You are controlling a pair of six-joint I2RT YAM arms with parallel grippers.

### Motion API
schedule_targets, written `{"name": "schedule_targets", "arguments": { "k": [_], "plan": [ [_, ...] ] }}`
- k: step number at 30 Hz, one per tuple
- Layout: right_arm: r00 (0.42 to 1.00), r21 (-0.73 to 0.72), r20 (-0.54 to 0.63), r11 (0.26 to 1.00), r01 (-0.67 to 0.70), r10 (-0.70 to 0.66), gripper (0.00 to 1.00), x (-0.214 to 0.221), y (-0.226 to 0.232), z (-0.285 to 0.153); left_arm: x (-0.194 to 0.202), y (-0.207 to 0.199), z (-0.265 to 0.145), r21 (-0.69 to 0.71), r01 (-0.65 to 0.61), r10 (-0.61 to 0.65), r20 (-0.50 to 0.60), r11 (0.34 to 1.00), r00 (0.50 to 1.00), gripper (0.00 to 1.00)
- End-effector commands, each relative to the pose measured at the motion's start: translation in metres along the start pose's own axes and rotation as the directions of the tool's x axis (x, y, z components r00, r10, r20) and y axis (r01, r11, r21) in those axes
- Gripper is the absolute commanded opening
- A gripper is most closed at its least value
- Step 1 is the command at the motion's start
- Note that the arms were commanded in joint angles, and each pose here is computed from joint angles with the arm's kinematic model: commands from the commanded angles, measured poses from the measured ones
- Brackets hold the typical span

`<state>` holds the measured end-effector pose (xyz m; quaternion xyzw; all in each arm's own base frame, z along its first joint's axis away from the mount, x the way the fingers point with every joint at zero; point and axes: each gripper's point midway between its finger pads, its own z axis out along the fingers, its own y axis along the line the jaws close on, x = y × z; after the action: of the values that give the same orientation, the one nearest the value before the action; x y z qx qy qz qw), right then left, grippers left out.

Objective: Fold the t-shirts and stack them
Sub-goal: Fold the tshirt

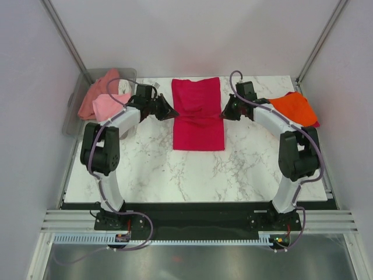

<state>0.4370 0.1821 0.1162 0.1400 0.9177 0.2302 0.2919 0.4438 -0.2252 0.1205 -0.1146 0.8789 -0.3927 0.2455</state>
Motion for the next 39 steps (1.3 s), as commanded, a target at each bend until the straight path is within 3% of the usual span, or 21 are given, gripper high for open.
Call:
{"name": "schedule_targets", "arguments": {
  "k": [1,3,4,5,7,8,11,17,19,25,33,39],
  "plan": [
    [0.999,-0.074,0.031,0.997,0.013,-0.011,0.0,-0.036,0.015,0.012,-0.03,-0.012,0.011,0.049,-0.028,0.028,0.01,0.998,1.0,0.02],
    [0.999,-0.088,0.04,0.996,0.012,-0.009,0.0,-0.053,0.018,0.029,-0.044,-0.005,0.024,0.044,-0.01,0.009,0.018,0.999,1.0,0.02],
    [0.999,-0.094,0.043,0.995,0.017,-0.013,0.09,-0.059,0.017,0.036,-0.05,-0.003,0.028,0.045,0.001,-0.002,0.022,0.999,1.0,0.02],
    [0.999,-0.091,0.044,0.996,0.014,-0.01,0.34,-0.069,0.016,0.051,-0.054,0.001,0.034,0.046,0.012,-0.013,0.016,0.999,1.0,0.2],
    [1.0,-0.102,0.024,0.995,0.01,-0.008,0.96,-0.074,0.014,0.063,-0.064,0.003,0.043,0.051,0.029,-0.029,-0.001,0.998,1.0,0.49],
    [1.0,-0.1,0.012,0.995,0.009,-0.008,0.98,-0.074,0.012,0.068,-0.067,0.002,0.043,0.05,0.021,-0.021,0.003,0.999,1.0,0.69],
    [0.998,-0.123,0.039,0.991,0.053,-0.049,0.98,-0.069,0.013,0.053,-0.076,-0.009,0.021,0.013,-0.04,0.039,0.075,0.999,0.996,0.95],
    [0.995,-0.12,0.047,0.989,0.091,-0.086,0.96,-0.034,-0.003,0.013,-0.046,-0.02,-0.029,-0.015,-0.093,0.094,0.111,0.996,0.989,0.96],
    [0.996,-0.121,0.034,0.989,0.089,-0.085,0.94,-0.019,-0.009,0.005,-0.021,-0.002,-0.034,-0.063,-0.085,0.09,0.094,0.994,0.991,1.0],
    [0.996,-0.144,-0.006,0.986,0.086,-0.088,0.74,0.036,-0.032,-0.019,0.04,0.022,-0.053,-0.074,-0.09,0.094,0.05,0.993,0.994,0.99],
    [0.992,-0.154,-0.084,0.985,0.079,-0.093,0.63,0.084,-0.053,-0.026,0.094,0.047,-0.056,-0.066,-0.101,0.101,-0.005,0.993,0.995,0.88],
    [0.987,-0.161,-0.137,0.985,0.058,-0.081,0.56,0.101,-0.057,-0.016,0.11,0.056,-0.048,-0.061,-0.076,0.073,-0.052,0.995,0.996,0.76]
  ]
}}
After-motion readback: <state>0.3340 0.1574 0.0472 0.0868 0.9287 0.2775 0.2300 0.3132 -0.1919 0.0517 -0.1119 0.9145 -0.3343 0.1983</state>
